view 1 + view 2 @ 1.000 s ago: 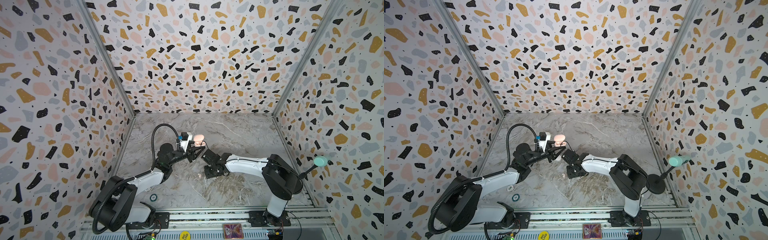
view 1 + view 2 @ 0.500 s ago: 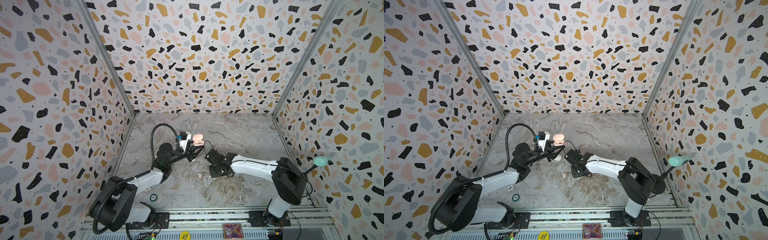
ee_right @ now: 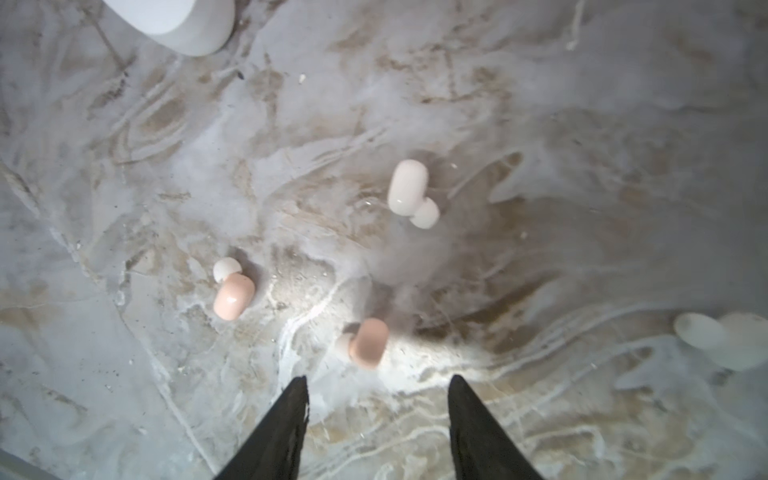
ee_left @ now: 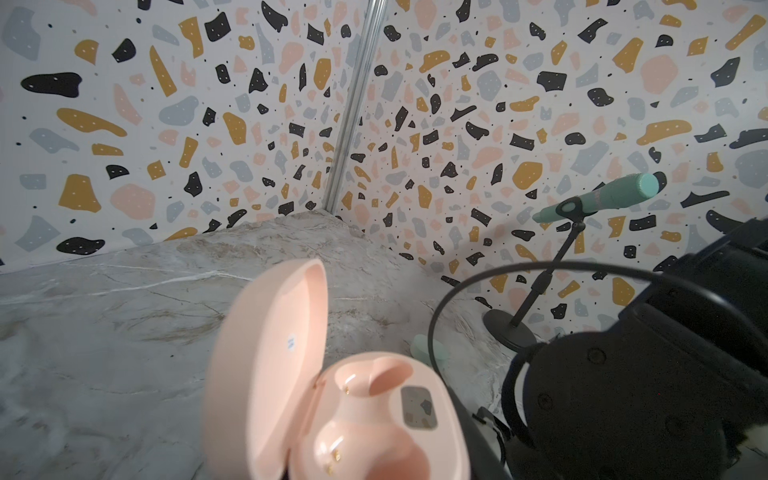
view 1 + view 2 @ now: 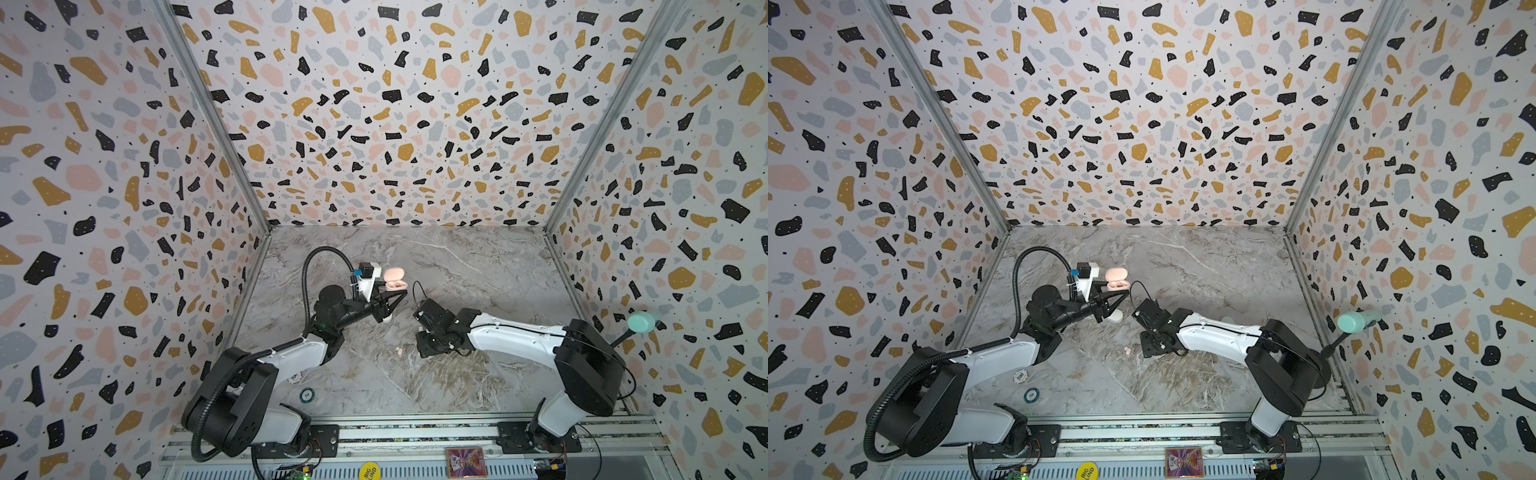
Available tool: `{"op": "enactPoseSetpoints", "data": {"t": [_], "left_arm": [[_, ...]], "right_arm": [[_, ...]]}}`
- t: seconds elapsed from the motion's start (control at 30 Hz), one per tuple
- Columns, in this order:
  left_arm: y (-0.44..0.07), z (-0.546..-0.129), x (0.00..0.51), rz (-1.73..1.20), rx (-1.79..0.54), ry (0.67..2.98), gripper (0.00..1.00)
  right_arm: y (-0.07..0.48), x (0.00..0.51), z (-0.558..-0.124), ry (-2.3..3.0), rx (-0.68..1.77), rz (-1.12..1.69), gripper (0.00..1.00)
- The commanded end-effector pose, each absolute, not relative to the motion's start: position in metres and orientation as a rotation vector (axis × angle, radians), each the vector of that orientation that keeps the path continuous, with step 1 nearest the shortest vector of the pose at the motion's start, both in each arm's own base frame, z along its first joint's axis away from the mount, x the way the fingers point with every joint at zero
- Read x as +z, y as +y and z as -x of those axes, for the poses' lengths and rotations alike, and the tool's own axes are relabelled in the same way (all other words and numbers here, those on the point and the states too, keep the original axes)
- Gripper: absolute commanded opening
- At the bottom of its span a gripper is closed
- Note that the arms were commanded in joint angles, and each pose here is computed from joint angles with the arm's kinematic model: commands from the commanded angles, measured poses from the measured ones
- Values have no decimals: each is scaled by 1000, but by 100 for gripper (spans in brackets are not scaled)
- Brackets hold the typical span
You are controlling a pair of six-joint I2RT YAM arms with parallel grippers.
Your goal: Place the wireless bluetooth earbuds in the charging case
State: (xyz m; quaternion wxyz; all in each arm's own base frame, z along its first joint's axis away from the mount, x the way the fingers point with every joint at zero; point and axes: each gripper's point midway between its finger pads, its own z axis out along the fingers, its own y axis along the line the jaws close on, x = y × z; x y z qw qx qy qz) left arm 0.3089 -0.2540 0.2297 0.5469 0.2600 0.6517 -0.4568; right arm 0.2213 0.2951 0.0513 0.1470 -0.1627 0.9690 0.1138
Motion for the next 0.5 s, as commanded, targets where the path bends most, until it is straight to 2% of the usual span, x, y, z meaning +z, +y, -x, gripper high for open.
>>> {"op": "enactPoseSetpoints", "data": {"t": [0.0, 0.27, 0.47], "left_arm": [[-247, -316, 252, -600, -1058, 1457, 37], [-239, -324, 250, -576, -1043, 1468, 38], [-239, -324, 249, -574, -1050, 1470, 38]], "right_arm": [[304, 48, -225, 2773, 262, 546, 56], [281, 29, -228, 2790, 5, 555, 55], [250, 47, -232, 2740, -143, 488, 51]]}}
